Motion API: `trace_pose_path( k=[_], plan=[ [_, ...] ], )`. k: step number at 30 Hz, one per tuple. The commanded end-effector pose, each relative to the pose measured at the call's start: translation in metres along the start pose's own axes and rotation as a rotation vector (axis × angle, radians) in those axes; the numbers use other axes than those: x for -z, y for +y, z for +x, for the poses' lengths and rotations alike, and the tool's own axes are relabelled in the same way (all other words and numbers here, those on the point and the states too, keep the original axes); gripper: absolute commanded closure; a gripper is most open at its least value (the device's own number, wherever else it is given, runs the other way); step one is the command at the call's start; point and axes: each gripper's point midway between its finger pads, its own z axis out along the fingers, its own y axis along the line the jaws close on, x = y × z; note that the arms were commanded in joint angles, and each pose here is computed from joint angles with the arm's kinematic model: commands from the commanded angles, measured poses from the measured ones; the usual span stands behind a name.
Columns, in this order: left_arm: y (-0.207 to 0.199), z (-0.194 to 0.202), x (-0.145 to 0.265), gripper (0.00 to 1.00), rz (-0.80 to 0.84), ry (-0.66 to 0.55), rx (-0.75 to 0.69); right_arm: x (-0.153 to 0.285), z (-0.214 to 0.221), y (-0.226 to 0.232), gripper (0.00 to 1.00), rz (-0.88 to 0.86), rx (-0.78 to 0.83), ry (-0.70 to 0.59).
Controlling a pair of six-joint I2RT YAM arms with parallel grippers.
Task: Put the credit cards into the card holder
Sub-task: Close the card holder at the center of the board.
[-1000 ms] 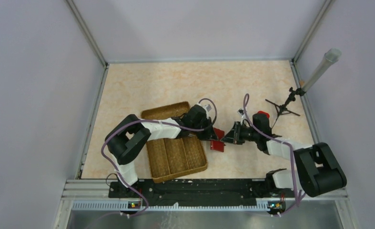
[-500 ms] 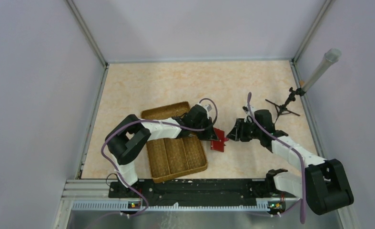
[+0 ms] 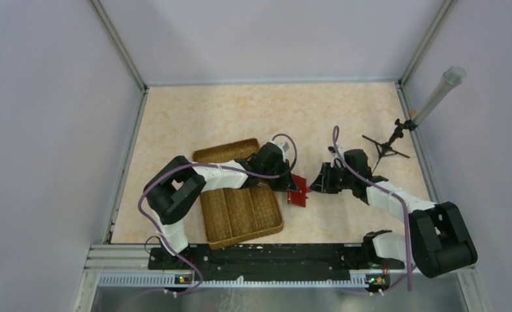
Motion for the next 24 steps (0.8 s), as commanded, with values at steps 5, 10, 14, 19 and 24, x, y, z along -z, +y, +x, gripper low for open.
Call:
trace_pose_path(
  k=[5, 10, 14, 19, 24],
  plan=[
    [0.0062, -0.0032, -0.0023, 1.0, -0.04, -0.008, -0.018, -0.0048, -0.0123, 0.0104, 0.85, -0.052, 0.032, -0.037],
    [0.006, -0.0028, -0.0023, 1.0, -0.04, -0.007, -0.018, -0.0067, -0.0081, 0.0078, 0.86, -0.049, 0.027, -0.025],
    [0.0058, -0.0034, -0.0019, 1.0, -0.04, -0.009, -0.018, -0.0081, -0.0059, 0.0051, 0.86, -0.039, 0.026, -0.017],
    [0.0051, -0.0043, -0.0015, 1.0, -0.04, -0.011, -0.02, -0.0089, -0.0047, 0.0034, 0.94, -0.033, 0.025, -0.013],
    [0.0061, -0.004, -0.0019, 1.0, -0.046, -0.011, -0.022, -0.0099, -0.0039, 0.0106, 1.0, -0.081, 0.026, -0.008]
  ],
)
